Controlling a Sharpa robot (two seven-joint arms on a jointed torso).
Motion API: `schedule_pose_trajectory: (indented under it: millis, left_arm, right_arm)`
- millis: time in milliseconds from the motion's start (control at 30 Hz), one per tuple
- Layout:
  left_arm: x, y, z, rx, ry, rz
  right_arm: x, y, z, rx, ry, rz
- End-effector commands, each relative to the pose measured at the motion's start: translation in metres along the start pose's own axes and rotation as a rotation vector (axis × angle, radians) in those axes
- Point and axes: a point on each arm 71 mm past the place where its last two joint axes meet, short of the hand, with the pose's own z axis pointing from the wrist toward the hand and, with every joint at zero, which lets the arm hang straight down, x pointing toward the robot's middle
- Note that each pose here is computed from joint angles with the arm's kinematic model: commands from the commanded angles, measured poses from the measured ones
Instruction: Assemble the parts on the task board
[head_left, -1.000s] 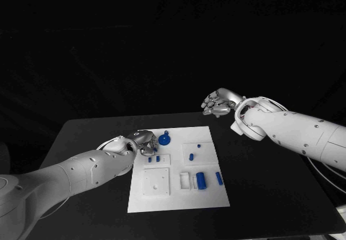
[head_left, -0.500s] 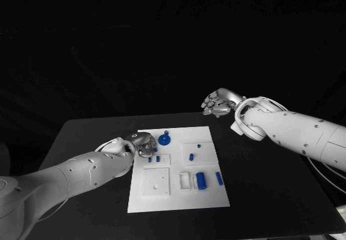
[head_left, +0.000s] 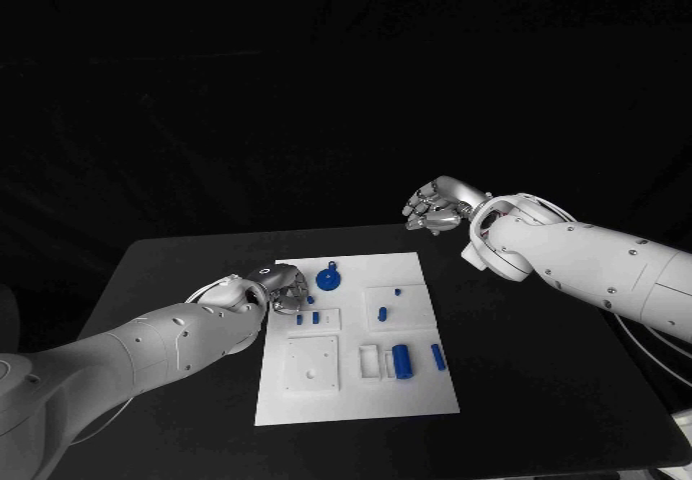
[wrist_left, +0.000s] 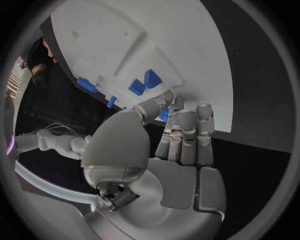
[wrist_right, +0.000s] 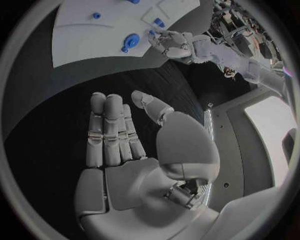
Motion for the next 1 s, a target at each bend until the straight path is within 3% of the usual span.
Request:
schedule_pose_trajectory:
  millis: [33,300,567,700,800,933,1000]
  left_arm:
    - [-0.0011,0.0031,-0.0008,-0.012,-0.008,-0.008]
    - [-0.0086,0.0149,-0.0032,-0.042,-0.040,-0.037]
    - [-0.0314,0.0285,-0.0073,-0.076,-0.115,-0.166]
    - [-0.0539,0.0343,-0.0111,-0.096,-0.150,-0.315]
    - [-0.0752,0.0365,-0.0150,-0.114,-0.192,-0.501]
    - [-0.0908,0.0358,-0.0212,-0.110,-0.217,-0.659]
    - [-0.0983,0.0363,-0.0252,-0.120,-0.229,-0.808]
  right_arm:
    - [0.000,0.000,0.000,-0.005,0.004,-0.002]
    - [0.000,-0.001,0.000,-0.002,0.008,-0.002]
    - [0.001,-0.003,-0.001,-0.002,0.018,-0.035]
    - [0.006,-0.004,-0.002,-0.010,0.033,-0.077]
    - [0.011,-0.005,-0.003,-0.019,0.046,-0.123]
    - [0.018,-0.005,-0.003,-0.035,0.061,-0.192]
    - [0.024,-0.005,-0.004,-0.047,0.070,-0.239]
